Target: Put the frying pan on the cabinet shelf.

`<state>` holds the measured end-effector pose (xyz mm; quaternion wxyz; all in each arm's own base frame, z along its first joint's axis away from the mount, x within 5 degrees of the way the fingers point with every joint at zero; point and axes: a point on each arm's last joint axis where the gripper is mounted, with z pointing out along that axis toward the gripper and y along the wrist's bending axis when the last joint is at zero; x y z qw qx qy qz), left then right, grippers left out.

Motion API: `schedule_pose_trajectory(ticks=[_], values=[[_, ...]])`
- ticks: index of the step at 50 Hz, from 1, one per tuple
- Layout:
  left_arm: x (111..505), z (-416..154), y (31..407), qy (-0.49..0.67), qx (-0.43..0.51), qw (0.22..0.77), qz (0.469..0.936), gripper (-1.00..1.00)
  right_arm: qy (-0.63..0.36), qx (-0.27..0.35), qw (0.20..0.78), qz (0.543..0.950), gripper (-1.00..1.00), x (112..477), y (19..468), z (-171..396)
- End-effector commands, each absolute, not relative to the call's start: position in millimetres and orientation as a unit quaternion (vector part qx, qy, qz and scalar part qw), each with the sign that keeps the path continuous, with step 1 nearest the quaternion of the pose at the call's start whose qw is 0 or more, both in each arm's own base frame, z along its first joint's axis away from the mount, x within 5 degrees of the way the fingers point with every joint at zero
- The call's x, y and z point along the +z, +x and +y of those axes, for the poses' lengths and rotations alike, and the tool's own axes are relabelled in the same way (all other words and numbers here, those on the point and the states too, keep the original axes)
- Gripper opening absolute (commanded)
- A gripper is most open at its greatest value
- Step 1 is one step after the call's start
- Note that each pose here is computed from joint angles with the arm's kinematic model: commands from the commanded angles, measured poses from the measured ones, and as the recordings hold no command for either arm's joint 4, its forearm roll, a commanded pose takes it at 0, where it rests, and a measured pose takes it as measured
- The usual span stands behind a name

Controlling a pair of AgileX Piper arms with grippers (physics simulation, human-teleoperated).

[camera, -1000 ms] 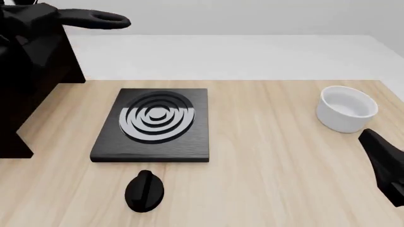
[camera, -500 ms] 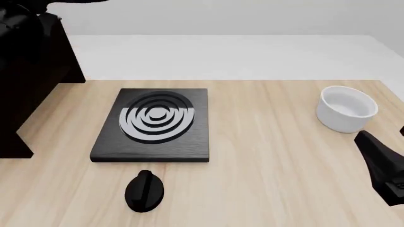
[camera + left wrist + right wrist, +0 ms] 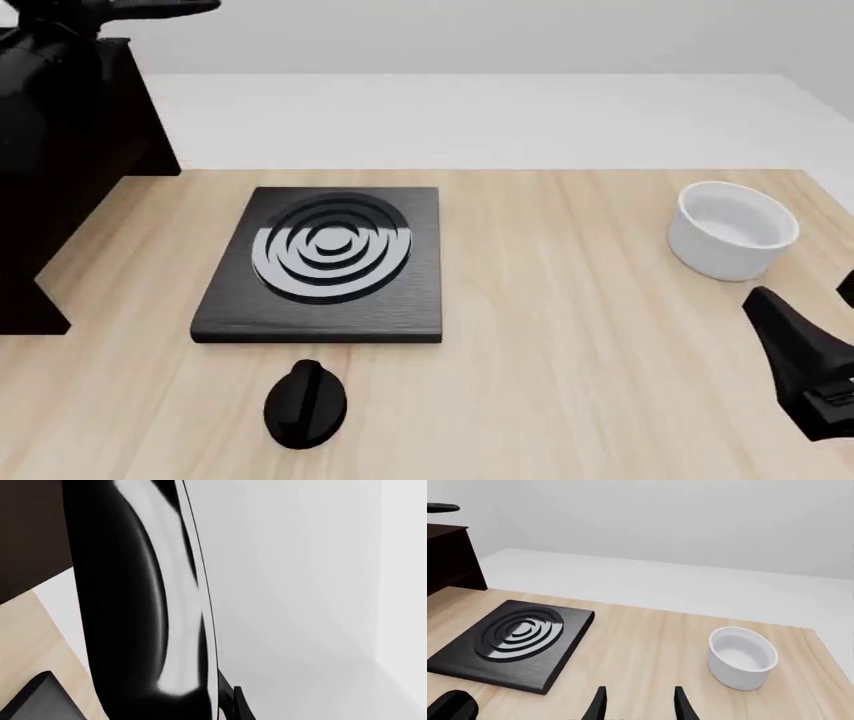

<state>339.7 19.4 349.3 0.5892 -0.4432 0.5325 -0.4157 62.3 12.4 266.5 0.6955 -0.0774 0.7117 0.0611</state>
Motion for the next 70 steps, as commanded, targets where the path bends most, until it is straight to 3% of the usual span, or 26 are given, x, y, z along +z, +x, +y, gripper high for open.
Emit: schedule_pose_trajectory(ticks=[1,12,47,70], values=[[345.3,35.9,353.2,-0.423,-0.391,0.616,0.538,-1.0,-0.074,0.058,0.695,0.713,1.0,264.3,61.5,11.7],[333.1,53.2,361.7,-0.448,-0.395,0.615,0.514,-1.0,-0.073,0.062,0.693,0.715,1.0,270.2,59.8,11.6],[288.4,83.4,362.6,-0.48,-0.372,0.619,0.498,-1.0,-0.073,0.064,0.693,0.714,1.0,276.2,61.3,12.0],[254.8,86.4,360.0,-0.489,-0.361,0.611,0.506,-1.0,-0.07,0.064,0.693,0.715,1.0,275.8,60.5,11.7]])
